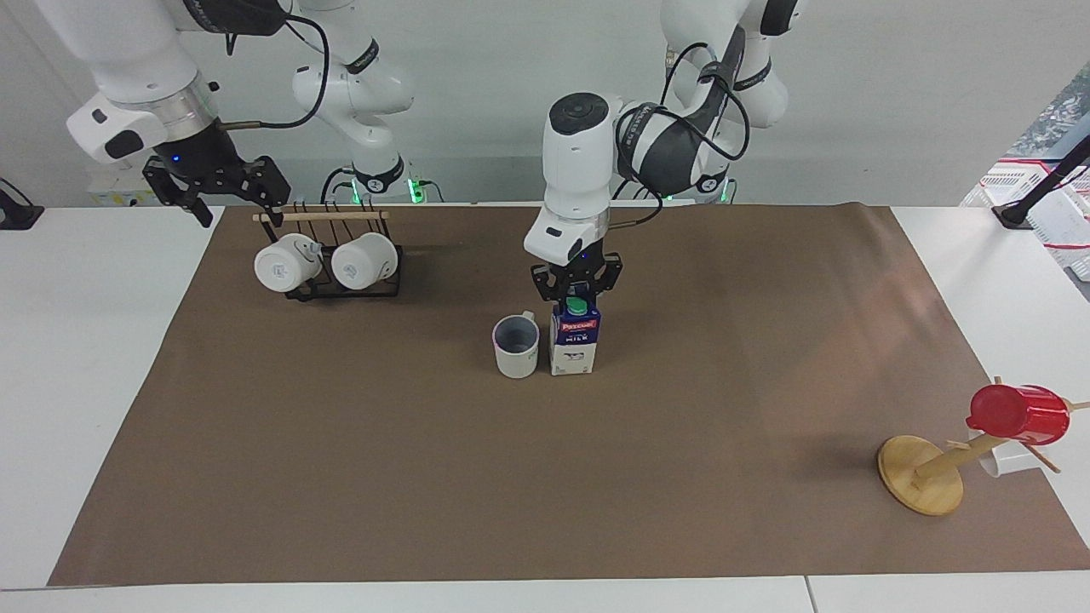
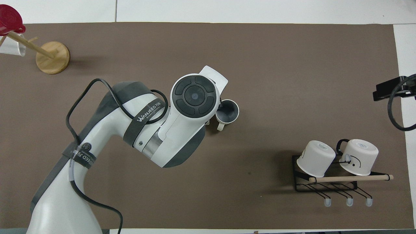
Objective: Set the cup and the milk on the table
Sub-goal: 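Lower the milk carton beside the mug with the left gripper, then open the left gripper and withdraw it from the carton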
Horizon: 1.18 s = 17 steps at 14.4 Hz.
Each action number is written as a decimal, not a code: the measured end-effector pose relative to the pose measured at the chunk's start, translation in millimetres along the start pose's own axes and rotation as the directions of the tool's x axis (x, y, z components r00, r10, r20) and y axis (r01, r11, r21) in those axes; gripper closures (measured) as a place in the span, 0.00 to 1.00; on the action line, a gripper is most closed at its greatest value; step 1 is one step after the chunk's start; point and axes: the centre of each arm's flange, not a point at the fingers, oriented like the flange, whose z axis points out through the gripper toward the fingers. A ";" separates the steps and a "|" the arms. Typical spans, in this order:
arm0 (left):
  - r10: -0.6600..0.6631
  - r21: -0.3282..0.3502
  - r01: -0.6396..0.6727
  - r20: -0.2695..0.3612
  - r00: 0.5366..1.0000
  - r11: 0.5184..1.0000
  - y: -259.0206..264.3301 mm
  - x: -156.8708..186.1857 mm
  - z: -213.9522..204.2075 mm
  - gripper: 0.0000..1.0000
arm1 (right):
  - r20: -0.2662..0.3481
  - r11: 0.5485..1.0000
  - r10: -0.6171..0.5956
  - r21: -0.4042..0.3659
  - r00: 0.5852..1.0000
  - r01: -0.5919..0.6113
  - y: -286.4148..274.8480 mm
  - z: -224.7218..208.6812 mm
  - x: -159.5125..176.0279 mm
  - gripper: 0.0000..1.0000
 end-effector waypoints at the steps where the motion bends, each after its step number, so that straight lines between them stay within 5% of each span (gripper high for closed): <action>1: -0.001 -0.001 0.001 -0.001 1.000 1.000 -0.5 0.4 -0.8 0.21 | 0.000 1.000 0.000 0.000 1.000 0.000 0.0 0.0 0.0 0.00; 3: -0.007 -0.013 0.007 -0.016 1.000 1.000 -4.2 2.1 -13.2 0.00 | 0.002 1.000 0.000 0.000 1.000 0.000 0.0 0.6 -0.1 0.00; 8: -0.066 -0.028 0.064 -0.056 0.996 0.998 -75.3 27.6 -80.9 0.00 | 0.005 1.000 0.000 0.000 1.000 0.000 0.0 1.3 -0.3 0.00; 11: -0.047 0.013 0.047 -0.016 0.999 0.999 -146.0 48.9 -85.7 0.00 | 0.013 1.000 0.000 0.000 1.000 0.000 0.0 4.5 -0.3 0.00; 17: 0.055 -0.021 -0.053 0.089 0.995 0.998 -293.9 100.1 -77.2 0.00 | 0.015 1.000 0.006 0.001 1.000 -0.006 3.2 5.8 -0.3 0.00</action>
